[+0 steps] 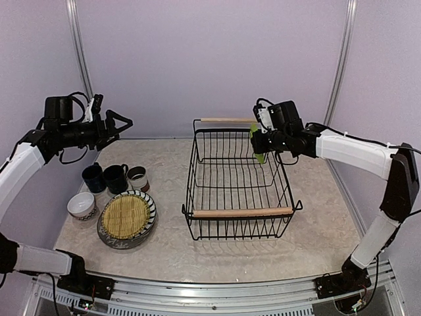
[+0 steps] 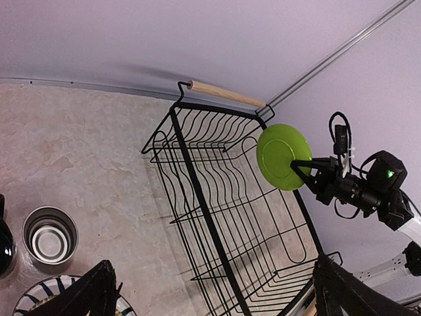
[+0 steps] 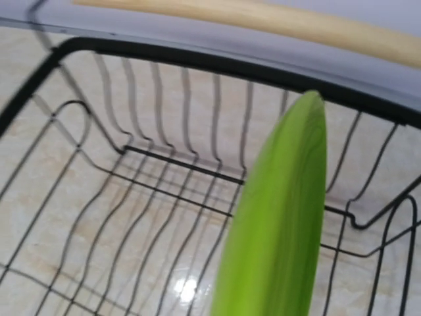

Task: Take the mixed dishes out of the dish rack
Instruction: Grab the plate from the dish rack, then pass from the right arm to the left, then place the plate on the plate.

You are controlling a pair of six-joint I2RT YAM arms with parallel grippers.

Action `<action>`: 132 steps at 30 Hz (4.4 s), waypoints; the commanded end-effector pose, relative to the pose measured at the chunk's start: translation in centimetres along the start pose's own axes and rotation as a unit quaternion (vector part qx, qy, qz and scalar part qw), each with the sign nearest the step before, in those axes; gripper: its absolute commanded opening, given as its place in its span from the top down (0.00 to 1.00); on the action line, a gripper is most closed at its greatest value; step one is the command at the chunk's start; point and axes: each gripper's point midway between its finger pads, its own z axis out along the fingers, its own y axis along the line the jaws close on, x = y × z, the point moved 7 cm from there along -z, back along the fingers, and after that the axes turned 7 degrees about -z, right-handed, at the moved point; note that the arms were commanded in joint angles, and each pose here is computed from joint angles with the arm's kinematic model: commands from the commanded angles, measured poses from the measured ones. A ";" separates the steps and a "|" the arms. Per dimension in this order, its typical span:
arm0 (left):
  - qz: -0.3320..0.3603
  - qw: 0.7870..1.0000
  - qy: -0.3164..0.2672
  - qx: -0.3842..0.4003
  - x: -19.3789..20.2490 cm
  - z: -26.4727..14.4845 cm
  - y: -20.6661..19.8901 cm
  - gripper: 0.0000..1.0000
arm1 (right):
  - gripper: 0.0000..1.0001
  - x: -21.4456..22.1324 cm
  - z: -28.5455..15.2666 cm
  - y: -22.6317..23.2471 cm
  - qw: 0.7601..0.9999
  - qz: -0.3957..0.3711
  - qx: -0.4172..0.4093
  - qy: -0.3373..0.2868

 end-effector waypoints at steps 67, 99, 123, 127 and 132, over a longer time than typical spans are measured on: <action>-0.246 0.949 0.197 -0.001 9.0 3.9 -4.0 1.00 | 0.32 -0.4 -7.4 26.2 0.823 -0.528 -0.001 -0.207; -0.377 0.900 0.046 -0.214 16.4 -2.2 12.5 1.00 | 0.00 -2.3 -12.0 12.4 0.932 -0.222 -0.046 -0.284; -0.443 0.855 0.080 -0.256 20.2 -2.4 15.9 0.35 | 0.00 -1.8 -13.9 6.9 0.952 -0.062 -0.083 -0.287; -0.452 0.844 0.083 -0.277 20.1 -3.3 15.2 0.05 | 0.00 -1.8 -13.7 6.0 0.960 -0.046 -0.040 -0.272; -0.461 0.841 0.083 -0.270 19.1 -3.7 13.9 0.01 | 0.00 -1.3 -14.0 1.9 0.971 0.019 0.081 -0.223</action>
